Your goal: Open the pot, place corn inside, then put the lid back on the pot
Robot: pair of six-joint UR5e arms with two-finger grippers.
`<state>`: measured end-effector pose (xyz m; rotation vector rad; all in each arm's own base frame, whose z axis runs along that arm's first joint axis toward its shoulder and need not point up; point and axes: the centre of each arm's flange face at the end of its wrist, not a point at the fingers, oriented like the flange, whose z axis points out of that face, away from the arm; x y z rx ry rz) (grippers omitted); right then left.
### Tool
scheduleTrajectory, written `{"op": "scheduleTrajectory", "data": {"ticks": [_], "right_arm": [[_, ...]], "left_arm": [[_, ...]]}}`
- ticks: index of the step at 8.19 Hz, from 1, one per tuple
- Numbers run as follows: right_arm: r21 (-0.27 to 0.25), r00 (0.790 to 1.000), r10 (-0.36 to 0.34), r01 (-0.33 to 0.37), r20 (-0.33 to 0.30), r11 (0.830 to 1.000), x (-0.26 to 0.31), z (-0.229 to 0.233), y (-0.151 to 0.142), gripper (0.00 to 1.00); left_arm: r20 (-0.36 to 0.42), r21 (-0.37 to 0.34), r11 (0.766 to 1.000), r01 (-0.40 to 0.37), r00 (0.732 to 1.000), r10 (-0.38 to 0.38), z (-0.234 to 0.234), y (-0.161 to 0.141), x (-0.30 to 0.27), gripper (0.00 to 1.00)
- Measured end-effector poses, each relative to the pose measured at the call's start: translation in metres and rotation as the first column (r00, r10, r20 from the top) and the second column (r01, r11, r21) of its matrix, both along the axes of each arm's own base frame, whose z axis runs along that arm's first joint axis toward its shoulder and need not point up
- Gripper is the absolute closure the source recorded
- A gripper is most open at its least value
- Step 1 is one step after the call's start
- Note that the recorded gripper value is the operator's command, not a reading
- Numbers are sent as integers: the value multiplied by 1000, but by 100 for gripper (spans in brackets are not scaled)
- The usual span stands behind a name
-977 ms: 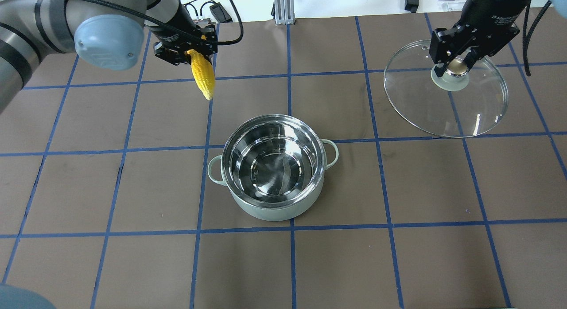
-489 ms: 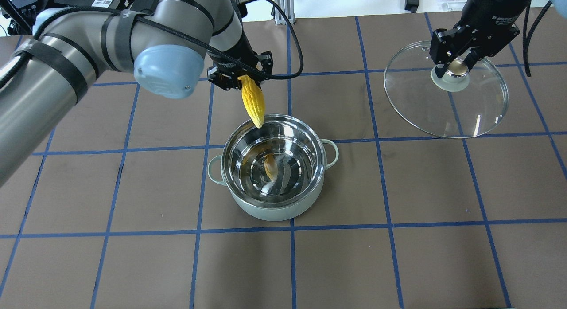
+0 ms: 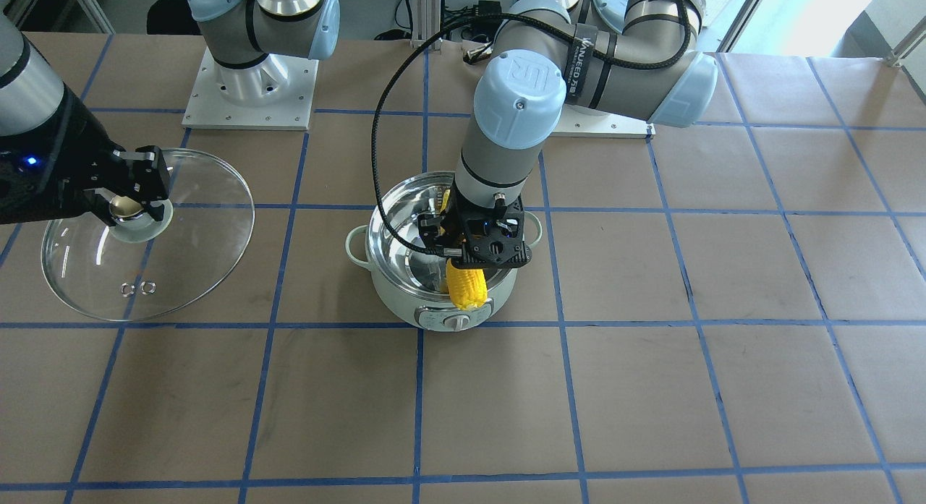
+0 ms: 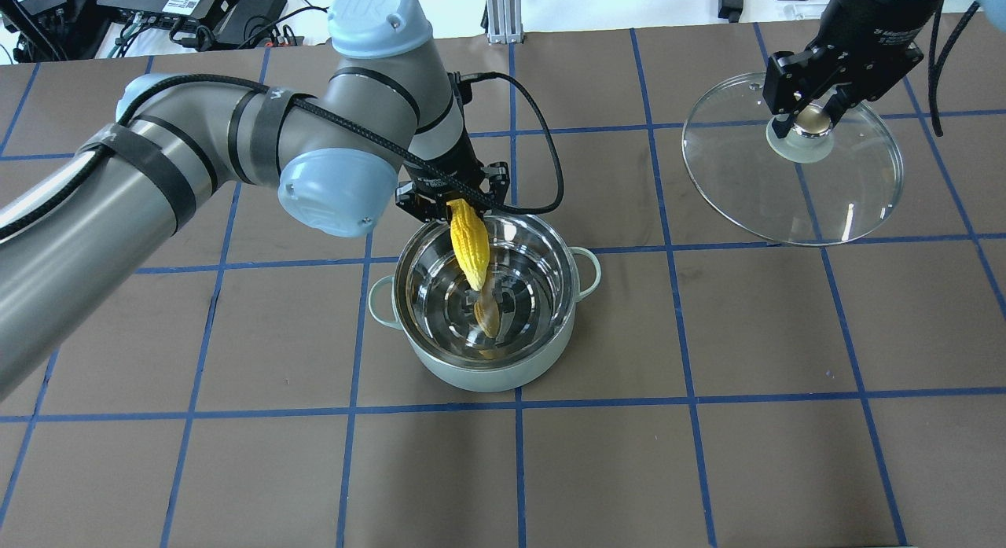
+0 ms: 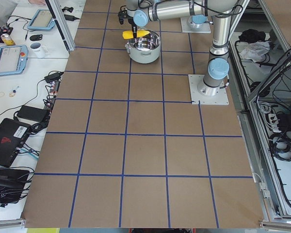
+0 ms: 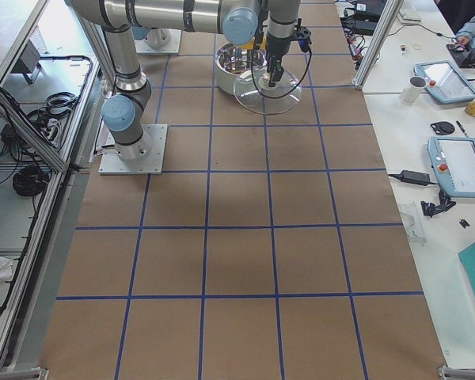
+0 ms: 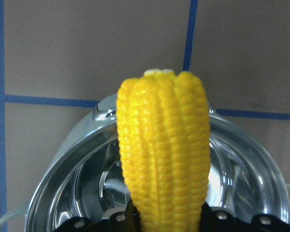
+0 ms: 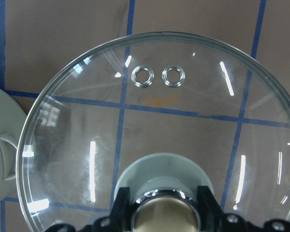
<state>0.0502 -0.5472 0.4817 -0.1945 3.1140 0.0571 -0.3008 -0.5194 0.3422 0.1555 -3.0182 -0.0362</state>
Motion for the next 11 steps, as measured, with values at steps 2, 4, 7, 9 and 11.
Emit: {"op": "scheduleTrajectory", "data": {"ticks": [2,4,7,9,11], "right_arm": [[1,1000,0,0,-2,1000,0,0,0,100],[0,1000,1,-1,-2,1000,0,0,0,100],[1,1000,1,-1,-2,1000,0,0,1,100],[1,1000,1,-1,-1,1000,0,0,1,100],[2,1000,0,0,-1,1000,0,0,1,100]], "left_arm": [[20,58,998,15,1000,-16,-27,24,-7,100],[35,81,997,17,999,-19,-37,41,-10,100],[39,87,996,21,999,-24,-41,45,-11,8],[42,97,995,20,999,-25,-47,44,-12,0],[44,101,995,15,999,-19,-48,43,-12,0]]}}
